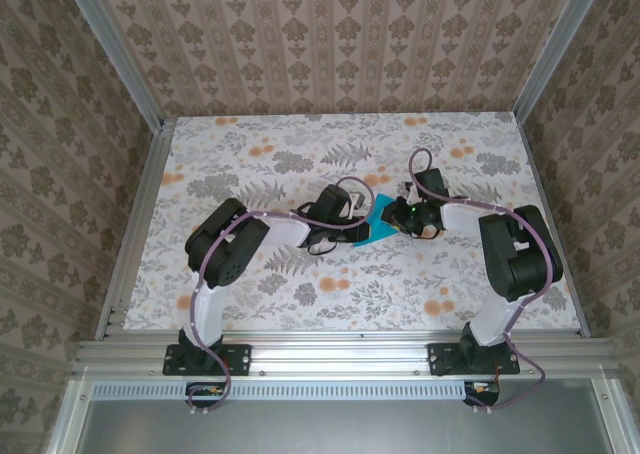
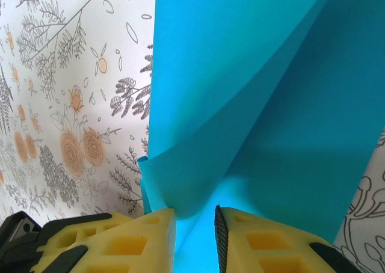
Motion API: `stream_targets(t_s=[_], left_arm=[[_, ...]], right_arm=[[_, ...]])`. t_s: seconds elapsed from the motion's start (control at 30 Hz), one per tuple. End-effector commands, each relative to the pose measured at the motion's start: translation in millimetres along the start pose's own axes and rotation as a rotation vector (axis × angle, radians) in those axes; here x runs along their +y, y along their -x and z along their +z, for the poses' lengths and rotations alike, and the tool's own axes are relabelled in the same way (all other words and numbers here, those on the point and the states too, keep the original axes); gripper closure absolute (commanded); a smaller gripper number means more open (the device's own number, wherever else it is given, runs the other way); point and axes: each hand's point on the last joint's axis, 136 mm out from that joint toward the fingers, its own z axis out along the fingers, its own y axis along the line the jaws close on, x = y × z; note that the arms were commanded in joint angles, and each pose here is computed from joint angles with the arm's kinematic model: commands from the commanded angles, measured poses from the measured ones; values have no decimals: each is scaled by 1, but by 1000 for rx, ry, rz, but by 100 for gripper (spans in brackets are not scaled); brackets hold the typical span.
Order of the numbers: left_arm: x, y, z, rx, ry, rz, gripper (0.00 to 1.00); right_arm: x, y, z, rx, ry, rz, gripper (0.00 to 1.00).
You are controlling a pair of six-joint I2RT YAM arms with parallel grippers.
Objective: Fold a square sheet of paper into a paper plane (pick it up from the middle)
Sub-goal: Fourth fold the wing at the center of the table.
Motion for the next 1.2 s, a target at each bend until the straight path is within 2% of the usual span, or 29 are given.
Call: stream_targets(t_s=[0.0,0.3,0.5,0.67,1.17], left_arm=[[22,-12,4,36,54,-51,99],[11,-5,-3,16,25,-47,96],[-9,15,-21,-41,-61,-68,80],[-17,30,-40,-96,-99,-84,74],[-26,33,-37,-104,-162,-82,76]], right_arm=[[-8,-2,7,11,-10,35,73],[-20,-7,12,35,-60,62,61],[-29,-11,15,59,-102,78,56],[-41,-16,18,88,-164,93,52],[-73,-25,15,168,-408,145,52]])
